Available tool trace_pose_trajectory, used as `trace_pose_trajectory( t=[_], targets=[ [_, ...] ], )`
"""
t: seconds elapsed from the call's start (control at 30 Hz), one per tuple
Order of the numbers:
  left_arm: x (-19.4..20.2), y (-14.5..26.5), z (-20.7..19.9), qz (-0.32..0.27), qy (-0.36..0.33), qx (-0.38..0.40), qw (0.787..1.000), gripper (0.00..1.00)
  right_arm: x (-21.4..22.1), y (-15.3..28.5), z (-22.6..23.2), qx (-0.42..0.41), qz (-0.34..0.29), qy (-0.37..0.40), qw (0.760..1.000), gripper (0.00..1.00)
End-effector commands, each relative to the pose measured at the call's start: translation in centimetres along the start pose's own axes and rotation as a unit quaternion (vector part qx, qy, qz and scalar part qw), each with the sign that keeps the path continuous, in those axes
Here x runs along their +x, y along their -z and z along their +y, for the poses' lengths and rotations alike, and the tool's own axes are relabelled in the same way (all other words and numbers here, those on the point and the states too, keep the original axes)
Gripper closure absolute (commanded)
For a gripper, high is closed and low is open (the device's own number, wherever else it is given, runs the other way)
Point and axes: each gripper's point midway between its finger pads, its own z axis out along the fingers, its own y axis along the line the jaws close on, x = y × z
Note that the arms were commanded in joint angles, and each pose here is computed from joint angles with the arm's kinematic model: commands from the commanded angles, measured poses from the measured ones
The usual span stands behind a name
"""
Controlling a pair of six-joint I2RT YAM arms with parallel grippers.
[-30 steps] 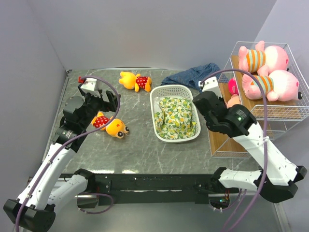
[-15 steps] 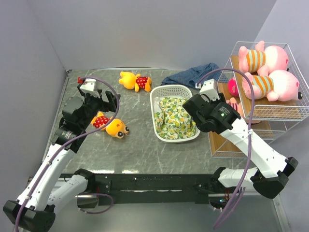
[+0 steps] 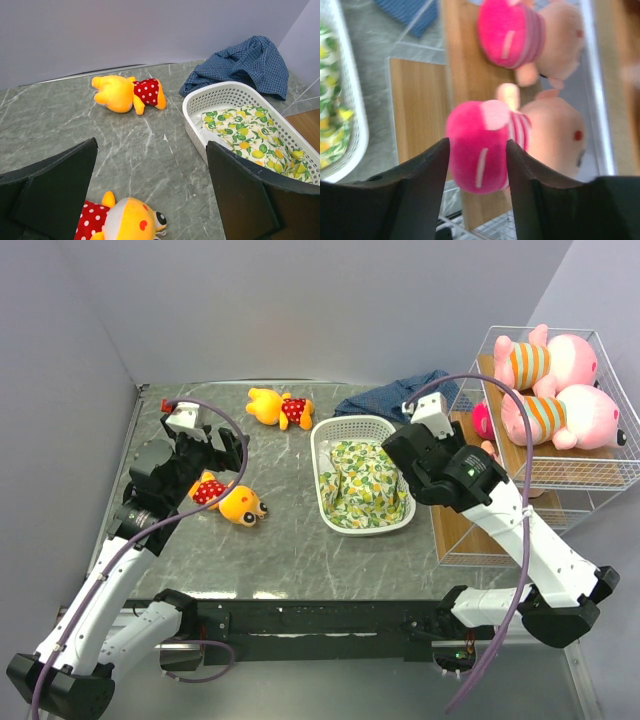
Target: Place and organize the stuffed toys onto the shelf
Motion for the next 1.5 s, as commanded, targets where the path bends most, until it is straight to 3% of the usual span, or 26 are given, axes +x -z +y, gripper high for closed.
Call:
trace_pose_trajectory(
  t=[0.0, 0.07, 0.17, 0.57, 0.87, 1.0, 1.13, 1.3, 1.47],
  targets=[
    [-1.3, 0.0, -0.1, -0.027, -0.002, 0.0, 1.0, 0.04, -1.6, 1.1, 2.5, -0.104, -0.03, -0.013, 0.994, 0.57],
    [-1.5, 0.0, -0.1, -0.028, 0.002, -0.003, 1.0, 0.04, -1.2, 1.0, 3.6, -0.126, -0.032, -0.011, 0.991, 0.67],
    [-2.1, 0.2, 0.7, -0.043, 0.017, -0.027, 0.999, 0.04, -0.8, 0.1, 4.0, -0.106, -0.041, 0.008, 0.993, 0.75],
    [-3.3, 1.5, 3.3, -0.082, 0.026, -0.103, 0.991, 0.04, 3.0, -3.0, -0.7, 0.05, 0.025, 0.032, 0.998, 0.83],
    [-2.0, 1.0, 4.6, -0.067, 0.076, -0.146, 0.984, 0.04, 3.3, -3.3, -1.1, 0.036, -0.002, 0.023, 0.999, 0.82],
    [-0.9, 1.7, 8.1, -0.057, 0.107, -0.256, 0.959, 0.04, 3.9, -3.1, -1.9, 0.045, 0.004, 0.015, 0.999, 0.82],
    [0.0, 1.9, 9.6, -0.038, 0.136, -0.315, 0.939, 0.04, 3.0, -3.0, -1.3, 0.015, -0.013, 0.007, 1.0, 0.82],
    [2.3, 1.6, 10.3, -0.016, 0.184, -0.349, 0.919, 0.04, -0.4, -1.3, 0.5, -0.08, -0.064, -0.058, 0.993, 0.72],
    [8.1, 0.2, 10.4, 0.047, 0.261, -0.34, 0.902, 0.04, -3.9, 1.2, 2.3, -0.136, -0.125, -0.096, 0.978, 0.61]
  ],
)
